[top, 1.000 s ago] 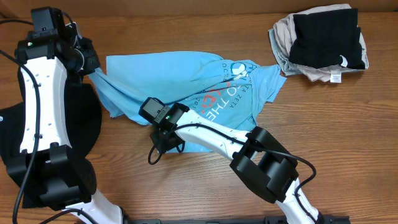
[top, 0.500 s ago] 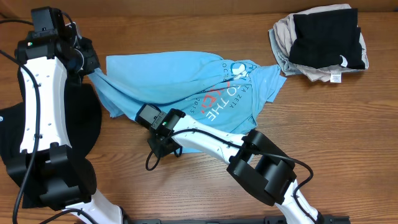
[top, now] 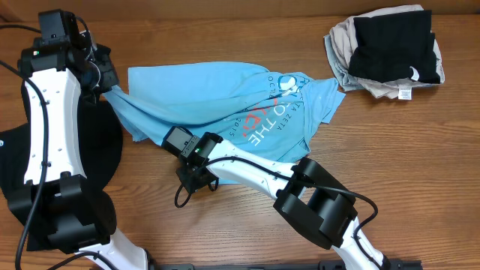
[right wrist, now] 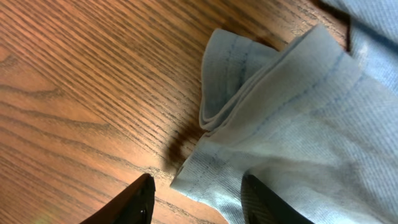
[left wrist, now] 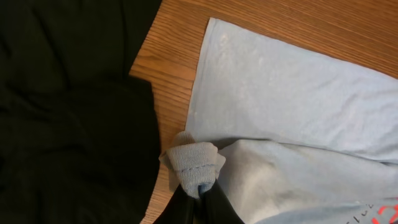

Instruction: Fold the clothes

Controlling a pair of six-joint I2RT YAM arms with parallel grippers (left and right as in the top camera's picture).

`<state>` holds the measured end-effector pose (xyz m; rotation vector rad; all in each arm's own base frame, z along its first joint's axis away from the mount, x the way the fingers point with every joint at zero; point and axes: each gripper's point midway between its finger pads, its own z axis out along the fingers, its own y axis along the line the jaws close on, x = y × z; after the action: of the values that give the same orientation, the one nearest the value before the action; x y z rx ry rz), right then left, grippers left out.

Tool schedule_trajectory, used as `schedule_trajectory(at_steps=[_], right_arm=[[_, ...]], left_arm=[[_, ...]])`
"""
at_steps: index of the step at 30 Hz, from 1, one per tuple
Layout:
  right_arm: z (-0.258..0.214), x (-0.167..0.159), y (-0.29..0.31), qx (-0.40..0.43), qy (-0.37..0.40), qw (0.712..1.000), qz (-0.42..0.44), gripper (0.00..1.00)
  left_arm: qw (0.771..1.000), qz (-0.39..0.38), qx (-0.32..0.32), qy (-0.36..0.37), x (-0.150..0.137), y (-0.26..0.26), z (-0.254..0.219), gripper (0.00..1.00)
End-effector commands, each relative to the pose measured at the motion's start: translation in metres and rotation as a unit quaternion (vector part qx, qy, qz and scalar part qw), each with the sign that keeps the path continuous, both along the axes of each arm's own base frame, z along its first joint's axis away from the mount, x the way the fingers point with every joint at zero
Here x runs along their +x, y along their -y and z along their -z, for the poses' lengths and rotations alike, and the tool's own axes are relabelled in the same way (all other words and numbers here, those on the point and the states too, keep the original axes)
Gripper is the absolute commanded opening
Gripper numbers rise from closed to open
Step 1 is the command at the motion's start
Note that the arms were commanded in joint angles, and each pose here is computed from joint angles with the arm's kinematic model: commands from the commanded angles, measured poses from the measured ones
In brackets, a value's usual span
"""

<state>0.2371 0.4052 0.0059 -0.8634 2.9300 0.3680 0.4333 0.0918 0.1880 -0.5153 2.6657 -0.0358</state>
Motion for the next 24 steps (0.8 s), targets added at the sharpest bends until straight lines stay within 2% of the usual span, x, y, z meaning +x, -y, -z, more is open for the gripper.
schedule_trajectory(at_steps=[1, 8, 13, 19, 22, 24], right_arm=[[0.015, -0.001, 0.005, -0.019, 0.004, 1.0, -0.011, 0.5], [0.038, -0.003, 0.011, -0.046, 0.002, 0.999, -0.009, 0.49], [0.037, 0.001, 0.015, -0.051, -0.002, 0.999, 0.012, 0.22], [0.037, 0.004, 0.02, -0.057, -0.001, 0.998, 0.026, 0.14], [0.033, 0.005, 0.018, -0.057, -0.001, 0.998, 0.026, 0.04], [0.03, 0.006, 0.018, -0.06, 0.0, 0.998, 0.027, 0.04]], left_arm=[[1.0, -0.011, 0.009, 0.004, 0.002, -0.005, -0.002, 0.04], [1.0, -0.015, 0.018, 0.004, 0.002, -0.008, -0.003, 0.04], [0.999, -0.02, 0.028, 0.0, 0.0, -0.012, -0.002, 0.04], [0.999, -0.02, 0.028, 0.0, 0.0, -0.012, -0.002, 0.04], [0.999, -0.02, 0.028, 0.0, 0.0, -0.012, -0.002, 0.04], [0.999, -0.02, 0.028, 0.0, 0.0, -0.012, -0.002, 0.04]])
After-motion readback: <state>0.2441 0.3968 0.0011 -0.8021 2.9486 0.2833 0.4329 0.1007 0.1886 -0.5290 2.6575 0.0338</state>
